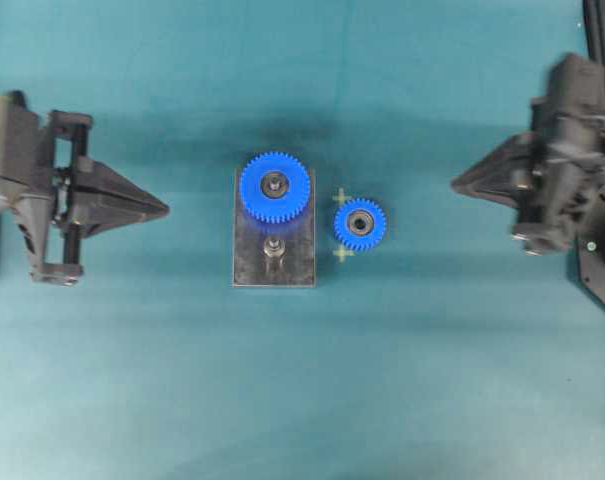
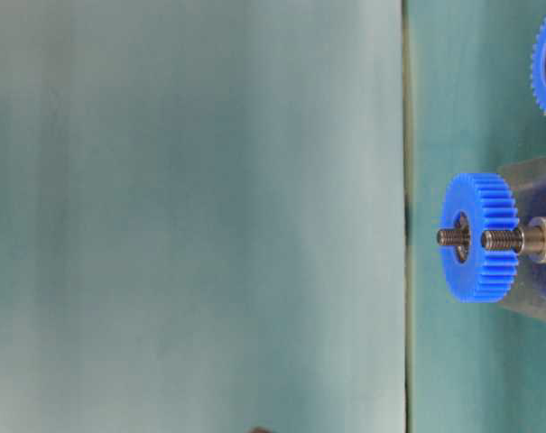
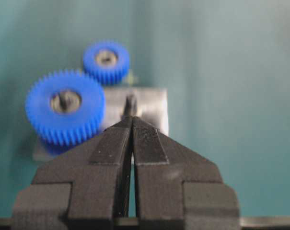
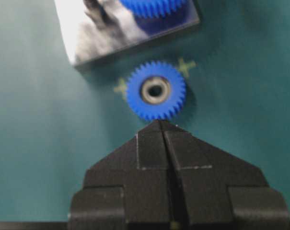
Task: Fit the small gear onto the shaft.
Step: 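Move the right gripper toward the small blue gear beside the plate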
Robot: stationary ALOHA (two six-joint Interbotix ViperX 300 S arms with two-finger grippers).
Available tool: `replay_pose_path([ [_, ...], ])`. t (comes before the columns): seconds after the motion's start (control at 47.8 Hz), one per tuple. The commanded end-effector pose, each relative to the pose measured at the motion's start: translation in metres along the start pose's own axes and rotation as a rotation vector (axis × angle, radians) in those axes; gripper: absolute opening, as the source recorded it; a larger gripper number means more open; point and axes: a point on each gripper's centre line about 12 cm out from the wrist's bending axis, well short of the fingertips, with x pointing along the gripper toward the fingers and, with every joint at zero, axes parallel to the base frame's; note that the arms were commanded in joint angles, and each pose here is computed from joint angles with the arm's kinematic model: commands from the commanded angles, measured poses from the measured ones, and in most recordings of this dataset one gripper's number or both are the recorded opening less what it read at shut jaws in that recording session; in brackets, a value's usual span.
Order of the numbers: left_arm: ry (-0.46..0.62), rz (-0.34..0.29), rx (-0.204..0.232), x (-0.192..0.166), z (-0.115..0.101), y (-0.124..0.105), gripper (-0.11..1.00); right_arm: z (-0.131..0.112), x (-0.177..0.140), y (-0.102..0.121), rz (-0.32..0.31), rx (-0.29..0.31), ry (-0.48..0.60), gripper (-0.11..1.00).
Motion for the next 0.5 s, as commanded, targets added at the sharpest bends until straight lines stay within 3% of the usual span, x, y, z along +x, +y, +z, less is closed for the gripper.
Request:
replay_pose_path([
  [0.0, 0.003, -0.001, 0.005, 0.002, 0.009, -0.001, 0.0, 0.016, 0.009, -0.001, -0.017, 0.026, 0.025, 0.01],
  [0.23, 0.087, 0.002, 0.005, 0.008, 0.0, 0.0, 0.0, 0.023, 0.04, -0.01, -0.06, 0.05, 0.126, 0.01],
  [0.293, 0.103, 0.002, 0.005, 0.009, -0.001, 0.0, 0.0, 0.026, 0.047, -0.01, -0.063, 0.047, 0.137, 0.06],
  [0.356, 0.106, 0.002, 0.005, 0.009, -0.002, 0.0, 0.0, 0.027, 0.055, -0.012, -0.07, 0.038, 0.15, 0.16],
  [0.481, 0.107, 0.006, -0.004, 0.009, -0.001, 0.001, 0.0, 0.025, 0.07, -0.015, -0.085, 0.025, 0.18, 0.5],
])
